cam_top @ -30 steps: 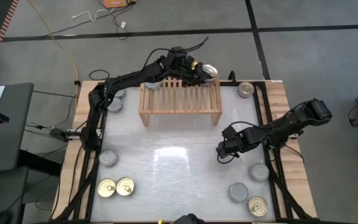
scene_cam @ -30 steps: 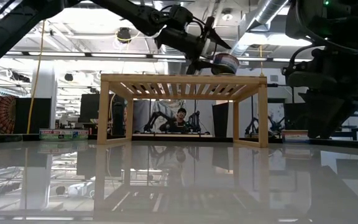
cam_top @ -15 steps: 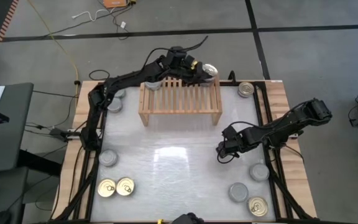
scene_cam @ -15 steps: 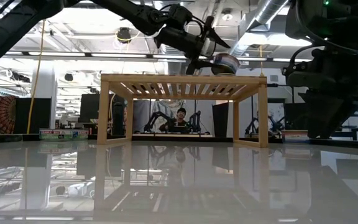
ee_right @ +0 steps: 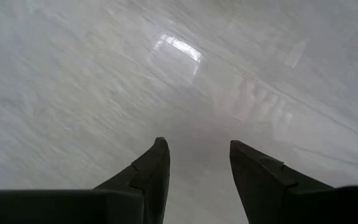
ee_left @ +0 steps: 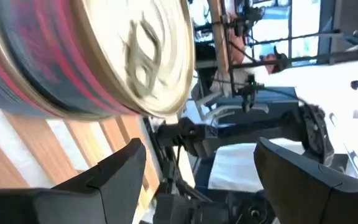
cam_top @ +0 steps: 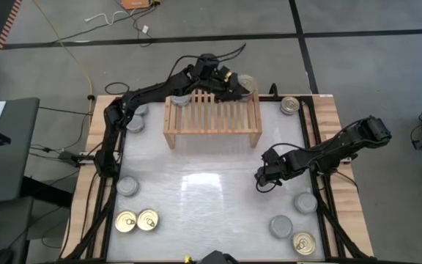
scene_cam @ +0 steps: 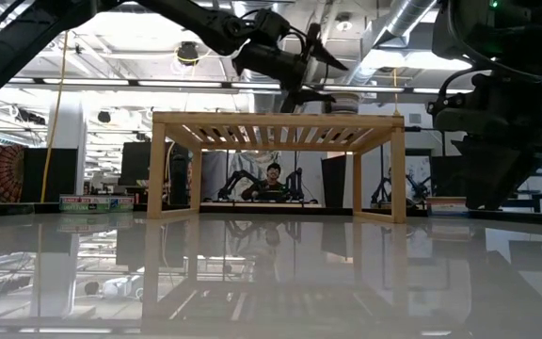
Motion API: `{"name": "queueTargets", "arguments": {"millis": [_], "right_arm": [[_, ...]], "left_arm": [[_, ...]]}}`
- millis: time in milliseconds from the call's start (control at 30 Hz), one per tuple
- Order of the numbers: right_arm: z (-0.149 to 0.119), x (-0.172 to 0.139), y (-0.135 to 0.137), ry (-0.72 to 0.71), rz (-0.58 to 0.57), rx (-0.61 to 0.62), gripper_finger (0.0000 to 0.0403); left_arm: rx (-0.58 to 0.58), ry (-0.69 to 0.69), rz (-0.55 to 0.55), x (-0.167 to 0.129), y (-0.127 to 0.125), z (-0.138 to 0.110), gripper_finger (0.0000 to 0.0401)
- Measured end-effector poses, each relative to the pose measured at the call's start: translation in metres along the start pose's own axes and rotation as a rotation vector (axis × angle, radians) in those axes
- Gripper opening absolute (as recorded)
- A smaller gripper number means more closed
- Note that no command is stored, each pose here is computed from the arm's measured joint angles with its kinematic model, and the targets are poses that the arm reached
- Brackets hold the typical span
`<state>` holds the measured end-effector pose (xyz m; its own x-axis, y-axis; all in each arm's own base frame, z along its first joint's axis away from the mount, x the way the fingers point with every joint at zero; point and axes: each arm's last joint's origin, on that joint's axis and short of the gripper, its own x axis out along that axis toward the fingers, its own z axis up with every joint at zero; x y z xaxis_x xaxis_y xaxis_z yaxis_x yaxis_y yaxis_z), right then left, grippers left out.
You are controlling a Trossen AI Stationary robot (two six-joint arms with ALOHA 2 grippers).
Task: Stack canned seafood by type on shelf
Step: Stack the blue-pink tuna can on top of the other blue-pink can on the shelf, then stack the green tuna can on top of the other green tuna can on the shelf
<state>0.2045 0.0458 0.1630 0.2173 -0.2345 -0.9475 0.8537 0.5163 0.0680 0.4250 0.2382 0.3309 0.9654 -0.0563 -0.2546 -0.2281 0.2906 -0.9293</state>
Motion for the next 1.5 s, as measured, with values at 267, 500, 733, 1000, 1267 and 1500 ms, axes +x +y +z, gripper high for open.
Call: {"name": "queueTargets", "arguments": {"millis": [267,500,733,1000,1267,1500], "right_arm": [[0.0,0.0,0.0,0.0,0.0,-0.002,0.0192],[0.0,0.0,0.0,0.0,0.001,-0.002,0.0192],[-0.002,-0.001,0.001,0.0,0.003,-0.01,0.0192],[-0.007,-0.002,0.002,0.003,0.011,-0.042,0.0192],[-0.018,-0.005,0.005,0.031,0.027,-0.134,0.0192],[-0.029,-0.009,0.007,0.054,0.047,-0.197,0.0192]], "left_arm": [[-0.006,-0.027,0.013,0.0,0.0,0.001,0.0288],[0.003,-0.022,0.01,0.001,-0.001,-0.001,0.0288],[0.114,-0.022,-0.033,-0.01,-0.028,-0.012,0.0288],[0.438,-0.094,0.176,-0.024,-0.071,-0.065,0.0288],[0.576,-0.076,0.492,-0.026,-0.091,-0.141,0.0288],[0.512,-0.036,0.532,-0.013,-0.091,-0.197,0.0288]]}}
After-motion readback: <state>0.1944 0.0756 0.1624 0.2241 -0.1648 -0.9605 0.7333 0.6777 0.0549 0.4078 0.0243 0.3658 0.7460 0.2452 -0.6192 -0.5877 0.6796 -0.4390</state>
